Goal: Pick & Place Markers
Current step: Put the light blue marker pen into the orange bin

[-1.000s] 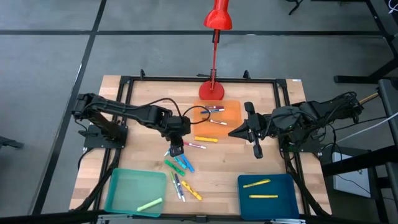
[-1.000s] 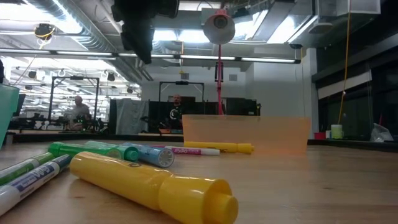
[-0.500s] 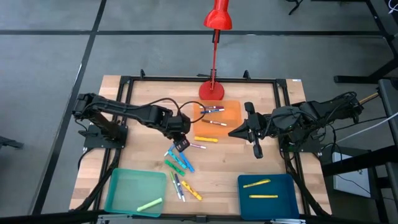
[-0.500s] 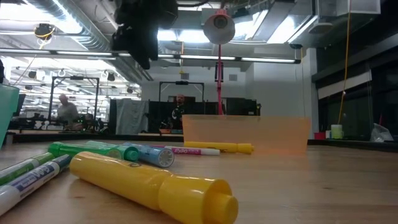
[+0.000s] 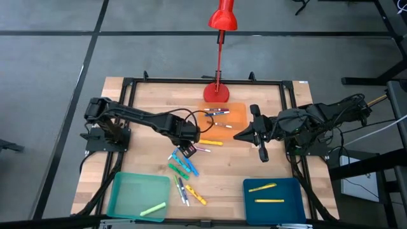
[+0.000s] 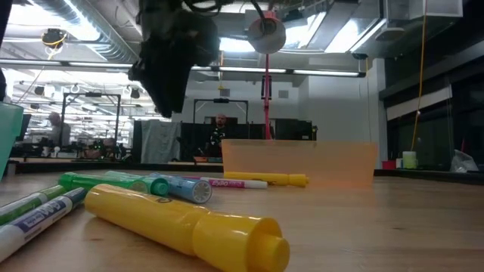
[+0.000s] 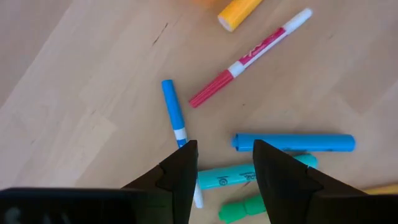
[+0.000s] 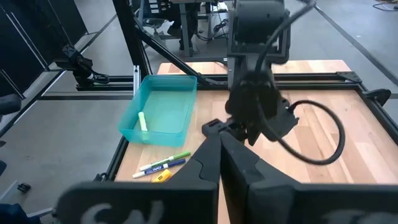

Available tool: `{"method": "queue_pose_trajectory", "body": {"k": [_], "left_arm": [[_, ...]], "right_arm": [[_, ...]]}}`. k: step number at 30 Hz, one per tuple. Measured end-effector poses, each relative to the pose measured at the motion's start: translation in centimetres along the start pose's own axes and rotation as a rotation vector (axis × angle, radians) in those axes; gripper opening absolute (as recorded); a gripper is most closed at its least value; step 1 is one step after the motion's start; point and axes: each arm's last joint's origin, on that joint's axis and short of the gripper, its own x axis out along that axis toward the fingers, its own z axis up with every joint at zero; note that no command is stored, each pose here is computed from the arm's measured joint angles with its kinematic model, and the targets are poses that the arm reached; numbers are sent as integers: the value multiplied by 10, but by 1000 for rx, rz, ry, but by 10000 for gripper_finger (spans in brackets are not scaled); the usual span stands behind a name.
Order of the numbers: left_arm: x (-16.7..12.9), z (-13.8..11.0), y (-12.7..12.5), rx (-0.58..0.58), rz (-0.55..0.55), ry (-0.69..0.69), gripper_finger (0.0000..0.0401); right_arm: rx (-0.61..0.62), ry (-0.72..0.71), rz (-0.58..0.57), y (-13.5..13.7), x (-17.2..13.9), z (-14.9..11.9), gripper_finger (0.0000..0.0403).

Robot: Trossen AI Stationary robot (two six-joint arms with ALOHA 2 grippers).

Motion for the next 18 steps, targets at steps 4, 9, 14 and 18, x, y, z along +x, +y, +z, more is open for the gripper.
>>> {"method": "queue_pose_trajectory", "body": {"k": [4, 9, 14, 18], "left_arm": [[7, 0, -1, 16, 18, 23, 164], [7, -2, 1, 68, 23, 58, 179], [7, -3, 1, 78, 23, 71, 181], [8, -3, 2, 79, 40, 52, 179]], "right_arm": [[-3, 15, 7, 0, 0, -1, 6], [-9, 81, -4, -1, 0, -8, 14], [5, 204, -51, -4, -2, -20, 6], [2, 226, -112, -8, -8, -23, 6]]}}
